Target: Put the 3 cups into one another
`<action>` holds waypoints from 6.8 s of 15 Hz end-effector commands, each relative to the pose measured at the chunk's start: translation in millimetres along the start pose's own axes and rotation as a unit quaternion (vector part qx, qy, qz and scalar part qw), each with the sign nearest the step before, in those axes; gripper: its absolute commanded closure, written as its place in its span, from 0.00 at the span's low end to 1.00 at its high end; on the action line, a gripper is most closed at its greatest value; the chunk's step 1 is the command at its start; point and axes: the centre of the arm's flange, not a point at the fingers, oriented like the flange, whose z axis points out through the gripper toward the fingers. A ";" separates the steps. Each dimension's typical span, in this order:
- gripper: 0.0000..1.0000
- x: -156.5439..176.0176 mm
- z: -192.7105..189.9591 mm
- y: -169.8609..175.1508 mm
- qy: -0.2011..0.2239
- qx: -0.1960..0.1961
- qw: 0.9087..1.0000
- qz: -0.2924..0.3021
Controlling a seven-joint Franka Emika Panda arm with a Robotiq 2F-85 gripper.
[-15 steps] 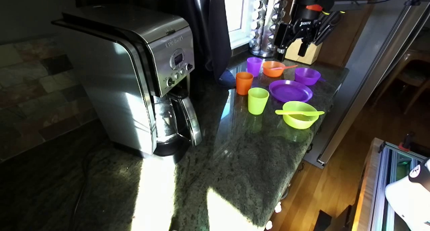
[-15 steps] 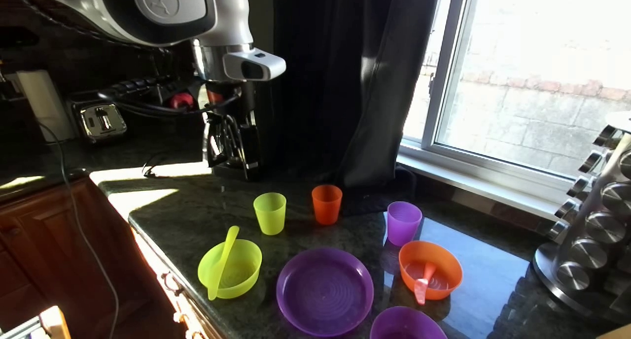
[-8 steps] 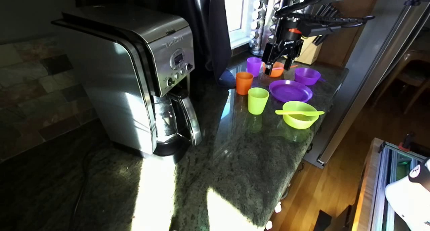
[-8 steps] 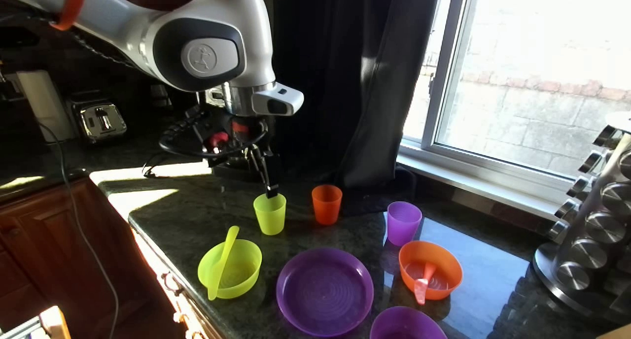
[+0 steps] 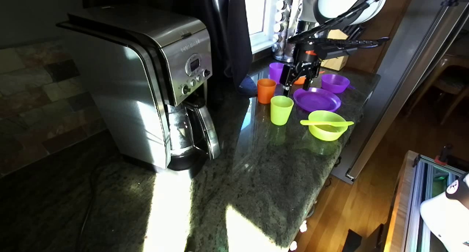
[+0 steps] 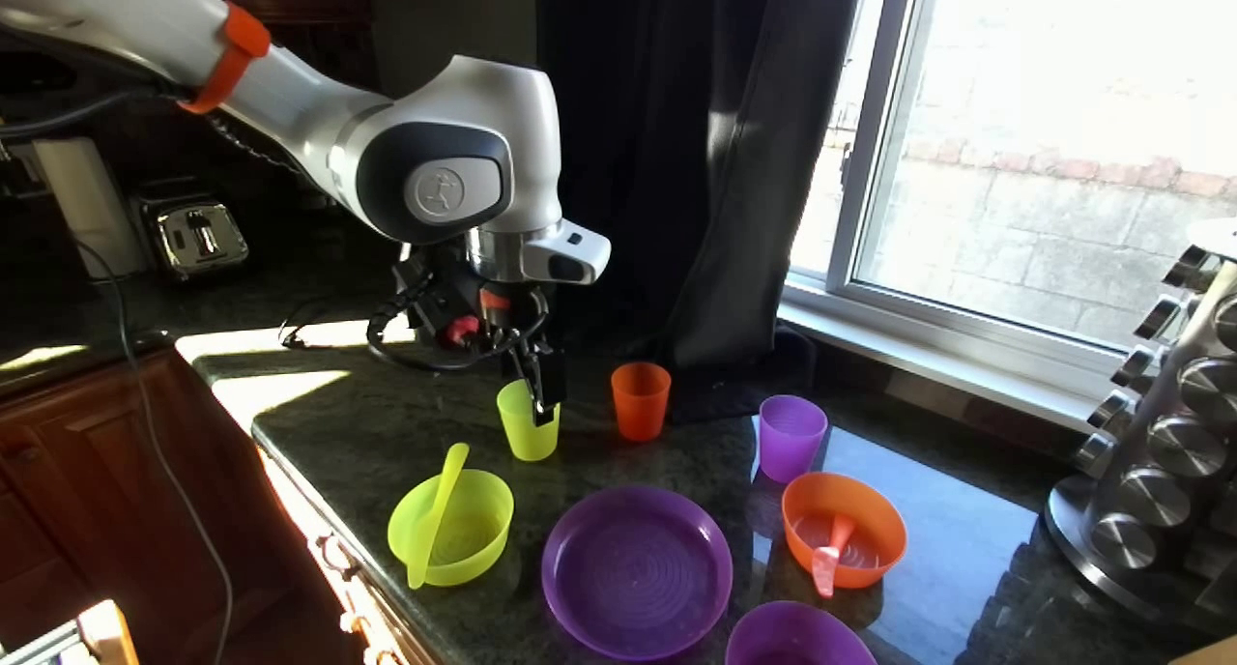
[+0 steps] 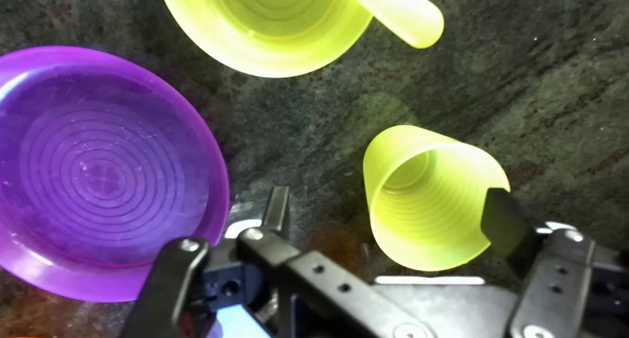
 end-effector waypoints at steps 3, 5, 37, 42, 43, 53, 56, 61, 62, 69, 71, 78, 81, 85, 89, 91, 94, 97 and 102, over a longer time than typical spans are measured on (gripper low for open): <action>0.07 11.4 24.7 1.8 -0.005 0.007 1.000 -0.002; 0.24 13.8 28.3 2.9 -0.009 0.007 1.000 0.000; 0.99 107.7 -105.9 43.4 0.042 0.041 0.985 0.164; 0.99 126.3 -81.4 49.1 0.024 0.029 0.984 0.175; 0.99 129.2 -75.6 49.7 0.016 0.029 0.984 0.174; 0.95 140.7 -46.2 52.9 -0.018 0.015 0.984 0.177; 0.65 142.1 -40.2 53.2 -0.020 0.012 0.984 0.177; 0.28 142.5 -35.2 53.9 -0.022 0.011 0.984 0.176; 0.21 142.6 -32.5 54.5 -0.023 0.009 0.984 0.176; 0.00 138.1 -7.5 57.1 -0.033 0.006 0.984 0.175; 0.00 135.1 -0.2 59.2 -0.038 0.003 0.984 0.176; 0.00 129.7 21.7 63.9 -0.049 0.006 0.982 0.180; 0.16 130.3 28.7 63.3 -0.052 0.002 0.982 0.182; 0.54 132.7 33.5 63.9 -0.053 0.003 0.981 0.186; 0.84 134.6 34.5 63.8 -0.049 0.004 0.981 0.188; 0.99 135.8 33.1 64.2 -0.046 0.007 0.980 0.192; 1.00 138.1 28.2 65.1 -0.039 0.012 0.979 0.198; 0.98 138.0 23.5 68.0 -0.036 0.016 0.978 0.202; 0.98 134.2 -20.7 86.1 -0.008 0.036 0.973 0.227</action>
